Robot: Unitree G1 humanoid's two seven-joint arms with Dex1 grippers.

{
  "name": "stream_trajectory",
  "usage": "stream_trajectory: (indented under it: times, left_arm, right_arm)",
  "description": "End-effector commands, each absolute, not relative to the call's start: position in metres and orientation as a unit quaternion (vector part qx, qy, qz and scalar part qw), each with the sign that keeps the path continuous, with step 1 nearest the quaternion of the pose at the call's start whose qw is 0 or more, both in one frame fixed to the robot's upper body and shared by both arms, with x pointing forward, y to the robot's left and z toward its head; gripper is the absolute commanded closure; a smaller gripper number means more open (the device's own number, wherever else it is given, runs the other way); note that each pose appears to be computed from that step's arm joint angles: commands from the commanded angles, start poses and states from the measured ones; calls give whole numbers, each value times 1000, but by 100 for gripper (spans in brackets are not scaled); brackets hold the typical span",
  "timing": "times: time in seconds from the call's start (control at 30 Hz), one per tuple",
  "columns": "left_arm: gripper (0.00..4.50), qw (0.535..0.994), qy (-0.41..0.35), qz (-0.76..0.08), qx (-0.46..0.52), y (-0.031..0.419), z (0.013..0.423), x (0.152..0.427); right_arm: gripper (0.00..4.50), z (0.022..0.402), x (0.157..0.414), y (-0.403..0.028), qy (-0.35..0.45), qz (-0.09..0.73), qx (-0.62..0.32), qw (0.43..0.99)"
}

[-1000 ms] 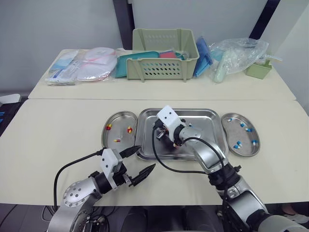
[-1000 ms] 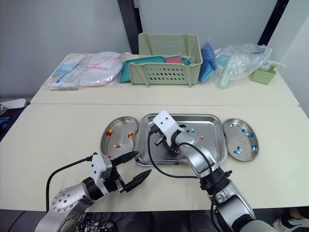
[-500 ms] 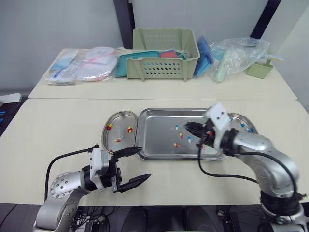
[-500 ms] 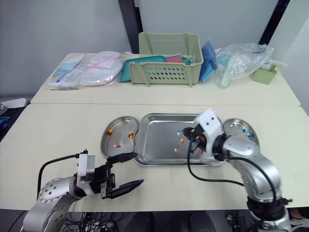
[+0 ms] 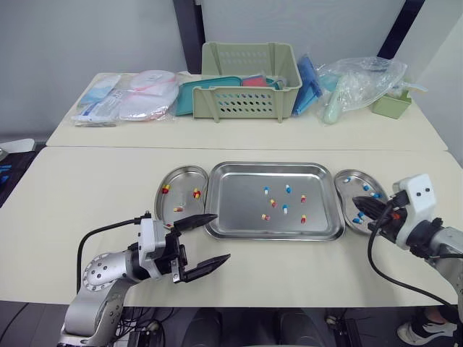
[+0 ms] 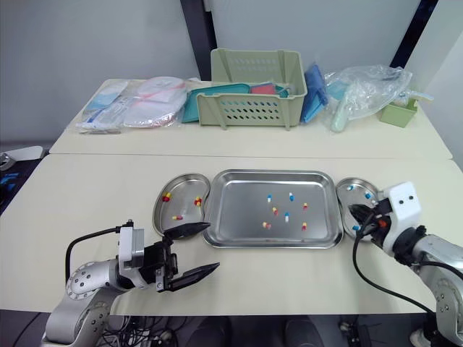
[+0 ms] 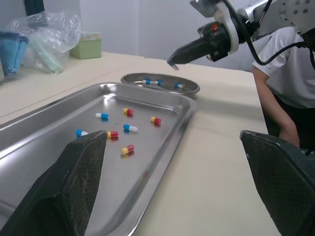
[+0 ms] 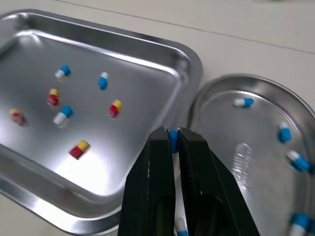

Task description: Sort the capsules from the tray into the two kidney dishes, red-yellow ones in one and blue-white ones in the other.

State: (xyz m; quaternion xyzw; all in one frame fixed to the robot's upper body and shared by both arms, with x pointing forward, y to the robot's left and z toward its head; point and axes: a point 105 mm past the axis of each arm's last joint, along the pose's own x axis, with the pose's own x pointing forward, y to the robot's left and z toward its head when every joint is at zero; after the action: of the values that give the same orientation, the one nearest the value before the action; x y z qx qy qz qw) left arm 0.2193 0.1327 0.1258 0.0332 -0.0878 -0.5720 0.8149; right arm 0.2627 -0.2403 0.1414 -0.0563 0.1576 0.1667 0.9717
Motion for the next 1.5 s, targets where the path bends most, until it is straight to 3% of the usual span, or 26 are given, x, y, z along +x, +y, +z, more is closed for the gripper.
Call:
stream_trajectory:
  times: [0.03, 0.33, 0.53, 0.57, 0.73, 0.87, 1.0, 1.1, 1.3, 1.5]
  left_arm:
    - [0, 812, -102, -574, 40, 129, 130, 218]
    - [0, 819, -105, -563, 39, 130, 130, 218]
    - [0, 864, -93, -492, 47, 149, 138, 229]
    - [0, 874, -90, -476, 50, 154, 139, 231]
    - [0, 926, -37, -367, 77, 205, 138, 240]
    - [0, 957, 18, -270, 105, 265, 132, 238]
    - [0, 967, 78, -208, 126, 314, 119, 227]
    - [0, 965, 144, -181, 125, 348, 96, 200]
    - [0, 965, 176, -160, 113, 366, 75, 177]
    - [0, 965, 172, -161, 113, 364, 71, 179]
  right_arm:
    - [444, 146, 268, -262, 144, 110, -73, 981]
    - [205, 154, 272, -269, 129, 88, -73, 985]
    - [16, 165, 267, -272, 108, 106, -117, 982]
    - [3, 165, 265, -272, 108, 116, -130, 979]
    - [3, 166, 240, -276, 81, 191, -195, 959]
    - [3, 152, 215, -286, 126, 259, -226, 931]
    - [3, 143, 201, -301, 160, 285, -227, 917]
    - [3, 132, 188, -323, 194, 283, -242, 908]
    - [3, 124, 181, -326, 213, 301, -235, 899]
    - [3, 122, 183, -326, 207, 305, -247, 896]
